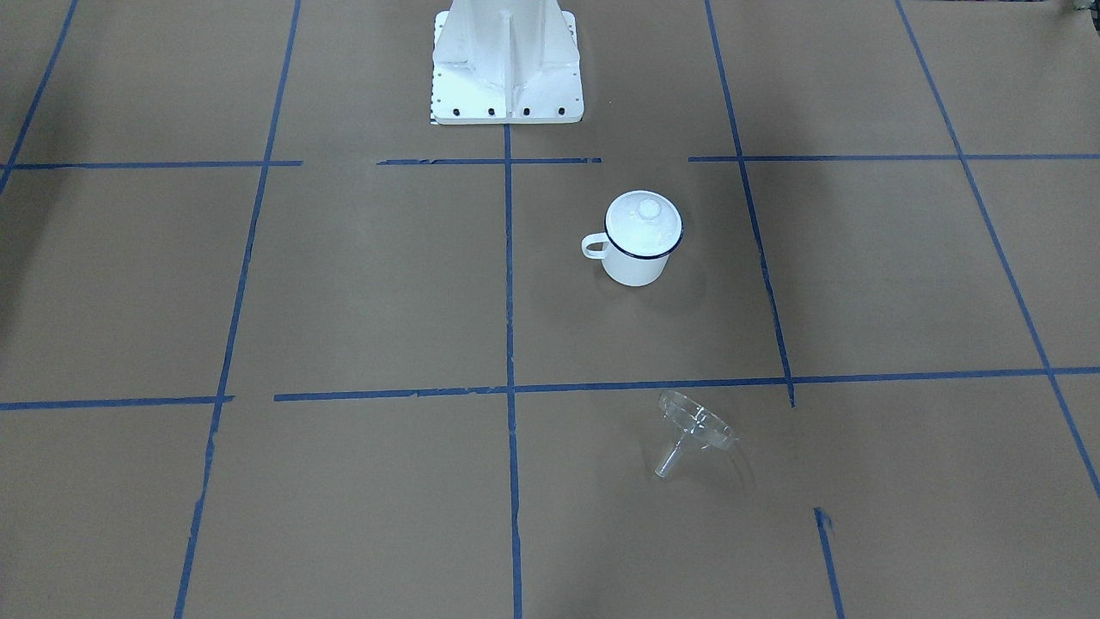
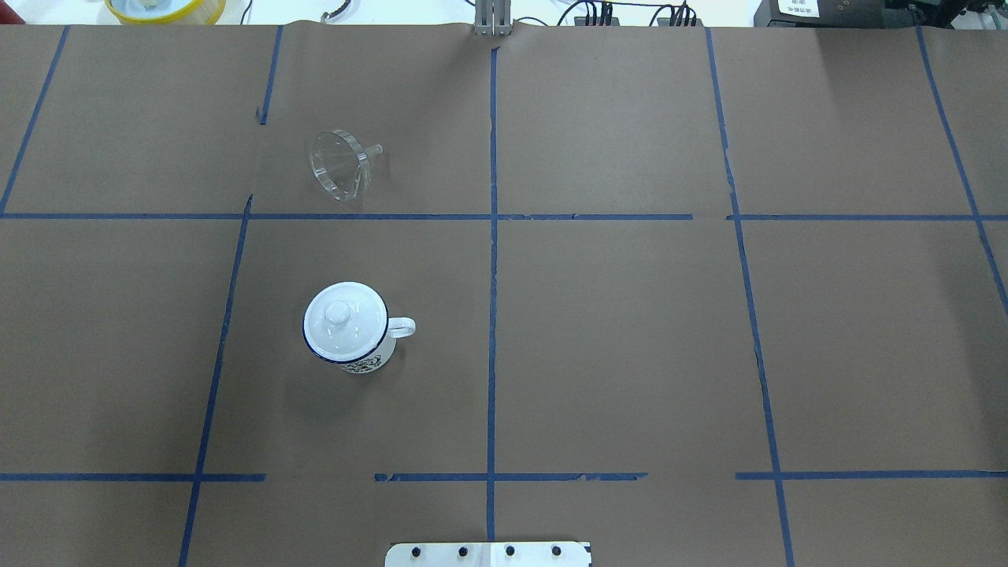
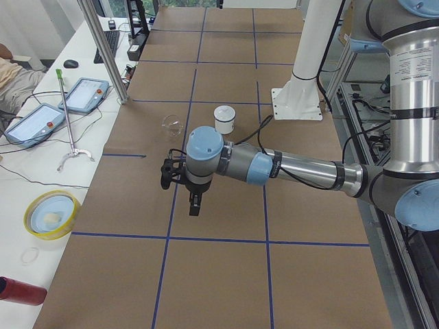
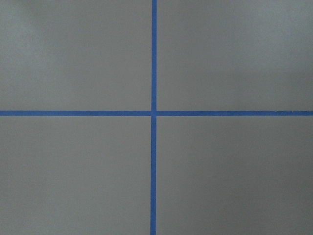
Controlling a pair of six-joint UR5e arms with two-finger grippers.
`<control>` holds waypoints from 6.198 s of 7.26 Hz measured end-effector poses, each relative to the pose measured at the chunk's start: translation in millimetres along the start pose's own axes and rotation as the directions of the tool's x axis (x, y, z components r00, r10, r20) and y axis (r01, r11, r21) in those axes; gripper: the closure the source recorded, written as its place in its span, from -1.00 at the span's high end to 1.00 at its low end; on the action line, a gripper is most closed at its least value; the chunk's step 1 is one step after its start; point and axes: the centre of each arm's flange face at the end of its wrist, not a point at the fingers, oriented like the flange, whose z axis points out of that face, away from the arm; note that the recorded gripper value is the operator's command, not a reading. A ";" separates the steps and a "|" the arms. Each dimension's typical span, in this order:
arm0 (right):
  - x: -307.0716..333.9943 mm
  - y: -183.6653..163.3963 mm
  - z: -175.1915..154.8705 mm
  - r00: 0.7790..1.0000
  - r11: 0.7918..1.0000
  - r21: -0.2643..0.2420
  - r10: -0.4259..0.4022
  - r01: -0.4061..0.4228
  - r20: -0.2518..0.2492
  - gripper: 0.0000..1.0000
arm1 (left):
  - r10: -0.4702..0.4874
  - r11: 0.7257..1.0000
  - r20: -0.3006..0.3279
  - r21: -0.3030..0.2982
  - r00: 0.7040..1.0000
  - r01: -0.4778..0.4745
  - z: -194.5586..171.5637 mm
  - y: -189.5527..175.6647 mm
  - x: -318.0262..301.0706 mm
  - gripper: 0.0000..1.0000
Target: Place funnel on cup
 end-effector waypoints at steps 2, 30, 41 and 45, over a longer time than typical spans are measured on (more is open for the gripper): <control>0.0 0.0 0.0 1.000 1.000 0.000 0.000 0.000 0.000 1.00 | -0.141 0.990 -0.051 -0.033 0.989 0.139 8.9 10.6 133.3 1.00; 0.0 0.0 0.0 1.000 1.000 0.000 0.000 0.000 0.000 1.00 | -0.542 0.838 0.074 -0.021 0.837 0.545 105.1 98.8 515.7 -1.00; 0.0 0.0 0.0 1.000 1.000 0.000 0.000 0.000 0.000 1.00 | -0.436 0.890 0.161 -0.070 0.885 0.451 194.4 173.5 394.7 -1.00; 0.0 0.0 0.0 1.000 1.000 0.000 0.000 0.000 0.000 1.00 | -0.432 0.890 0.173 -0.073 0.885 0.449 223.7 173.7 384.7 1.00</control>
